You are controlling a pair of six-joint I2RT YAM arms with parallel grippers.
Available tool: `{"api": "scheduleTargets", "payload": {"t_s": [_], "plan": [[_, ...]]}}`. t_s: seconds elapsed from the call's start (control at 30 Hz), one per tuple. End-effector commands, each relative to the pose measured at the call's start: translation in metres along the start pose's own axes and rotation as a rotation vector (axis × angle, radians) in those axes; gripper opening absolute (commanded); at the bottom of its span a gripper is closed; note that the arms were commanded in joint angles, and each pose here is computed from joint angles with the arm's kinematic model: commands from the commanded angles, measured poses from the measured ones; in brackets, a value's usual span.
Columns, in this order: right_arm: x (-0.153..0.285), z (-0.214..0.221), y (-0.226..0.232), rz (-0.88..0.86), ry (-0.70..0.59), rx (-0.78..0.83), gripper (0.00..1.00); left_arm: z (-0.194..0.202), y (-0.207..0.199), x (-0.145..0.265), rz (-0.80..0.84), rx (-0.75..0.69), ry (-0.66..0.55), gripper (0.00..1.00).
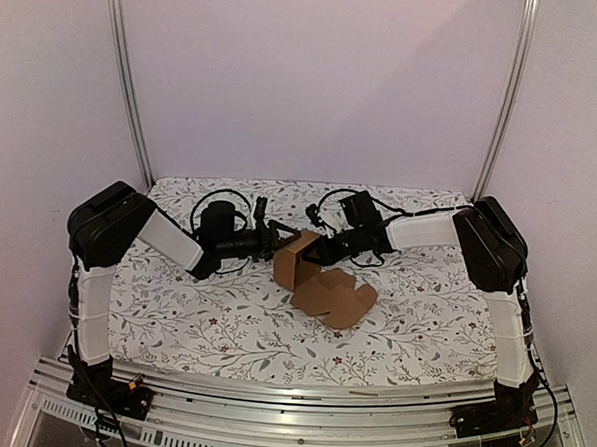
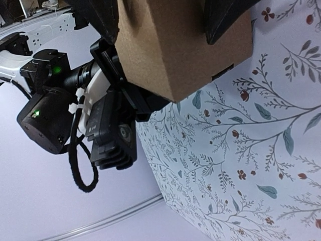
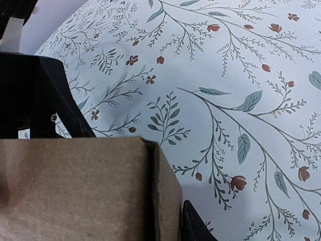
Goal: Fold the paper box
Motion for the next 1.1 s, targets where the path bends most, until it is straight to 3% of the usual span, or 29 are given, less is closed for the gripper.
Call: {"api": "scheduleTargets", "payload": {"t_s": [0.0, 0.3, 0.63, 0.93, 1.07], "plan": [[-0.001, 0.007, -0.001, 0.011, 0.001, -0.061, 0.21, 0.012, 0.002, -0.002, 0.031, 0.005, 0.051, 0.57], [0.004, 0.003, -0.017, 0.127, 0.021, -0.168, 0.01, 0.03, -0.019, -0.015, 0.148, 0.068, 0.073, 0.56], [0.017, 0.003, -0.031, 0.263, 0.085, -0.266, 0.0, 0.056, -0.048, -0.042, 0.265, 0.13, 0.129, 0.57], [0.038, -0.007, 0.003, 0.053, 0.098, -0.182, 0.06, 0.035, -0.043, -0.02, 0.215, 0.103, 0.034, 0.59], [0.067, -0.003, 0.025, -0.045, 0.248, -0.065, 0.06, 0.026, -0.033, 0.005, 0.161, 0.07, -0.003, 0.63]]}}
Point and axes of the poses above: each gripper's point midway between its finger pads, its own x axis back along the fingers, its own y axis along the line the jaws close on, z = x × y, the point moved 4 cm from there along x, back along the fingers, and after that the axes turned 14 degrees about x, right-handed, at the moved point
